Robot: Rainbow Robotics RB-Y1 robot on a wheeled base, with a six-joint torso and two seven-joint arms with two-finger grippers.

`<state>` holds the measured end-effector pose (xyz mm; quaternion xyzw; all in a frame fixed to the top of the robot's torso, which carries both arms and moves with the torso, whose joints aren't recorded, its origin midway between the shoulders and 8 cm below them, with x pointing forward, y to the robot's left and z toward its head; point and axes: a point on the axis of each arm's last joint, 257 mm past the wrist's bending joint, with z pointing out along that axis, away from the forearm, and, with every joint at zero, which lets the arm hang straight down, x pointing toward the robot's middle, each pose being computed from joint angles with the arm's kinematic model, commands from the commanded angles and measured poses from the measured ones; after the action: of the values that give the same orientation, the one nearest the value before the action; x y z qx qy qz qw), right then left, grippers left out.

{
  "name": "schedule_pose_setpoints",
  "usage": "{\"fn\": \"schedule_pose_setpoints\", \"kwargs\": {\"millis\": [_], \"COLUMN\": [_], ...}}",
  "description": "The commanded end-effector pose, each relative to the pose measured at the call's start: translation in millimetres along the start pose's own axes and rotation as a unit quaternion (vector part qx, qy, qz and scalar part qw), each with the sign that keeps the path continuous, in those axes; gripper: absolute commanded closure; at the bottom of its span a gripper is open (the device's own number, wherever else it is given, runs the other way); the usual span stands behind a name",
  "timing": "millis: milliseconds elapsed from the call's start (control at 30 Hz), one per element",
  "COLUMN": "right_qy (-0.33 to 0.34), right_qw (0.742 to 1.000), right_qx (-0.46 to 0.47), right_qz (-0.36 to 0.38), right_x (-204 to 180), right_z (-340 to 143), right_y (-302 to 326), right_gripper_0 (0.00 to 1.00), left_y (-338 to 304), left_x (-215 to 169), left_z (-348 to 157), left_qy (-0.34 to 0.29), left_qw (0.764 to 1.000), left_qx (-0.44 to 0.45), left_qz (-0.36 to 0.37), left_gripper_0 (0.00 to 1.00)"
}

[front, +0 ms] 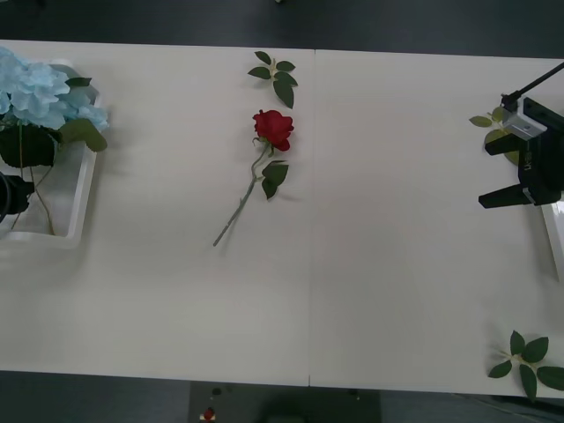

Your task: Put the red flowers into the right box and the blue flowers into the left box

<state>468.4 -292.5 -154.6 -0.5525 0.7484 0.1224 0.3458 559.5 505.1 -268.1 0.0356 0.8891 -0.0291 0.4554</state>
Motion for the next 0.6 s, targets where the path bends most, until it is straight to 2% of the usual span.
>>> {"fn": "schedule_pose_setpoints", "kwargs": {"millis": [33,167,300,467,600], "right_qy": [0.004,0.006,-0.009,-0.055,-0.086], "right_qw": [1.0,1.0,1.0,0.998,0.994], "right_qx": [0.008,0.008,0.001,-0.019,-0.032], "right_qz": [0.003,0.003,0.009,0.034,0.052], "right_x": [0.5,2.0,-5.9,-27.5,-42.1], "right_z": [-9.7,-8.9,-7.7,-5.0,-8.2], "right_y": [-6.3,-6.4,-3.0,6.2,10.6], "right_gripper_0": [0.0,0.0,0.0,0.0,0.0], "left_y": [8.9,8.5,3.1,1.3,11.2], "left_x": [-13.2,-15.1,-19.2,-29.7,-52.1], "left_z": [-7.0,-7.6,-16.6,-47.7,-89.7], "left_qy": [-0.012,-0.013,0.014,0.064,0.098], "left_qw": [1.0,1.0,0.999,0.994,0.988], "left_qx": [-0.007,-0.006,0.017,0.059,0.081], "left_qz": [0.008,0.013,0.041,0.066,0.091], "left_gripper_0": [0.02,0.02,0.02,0.02,0.02]}}
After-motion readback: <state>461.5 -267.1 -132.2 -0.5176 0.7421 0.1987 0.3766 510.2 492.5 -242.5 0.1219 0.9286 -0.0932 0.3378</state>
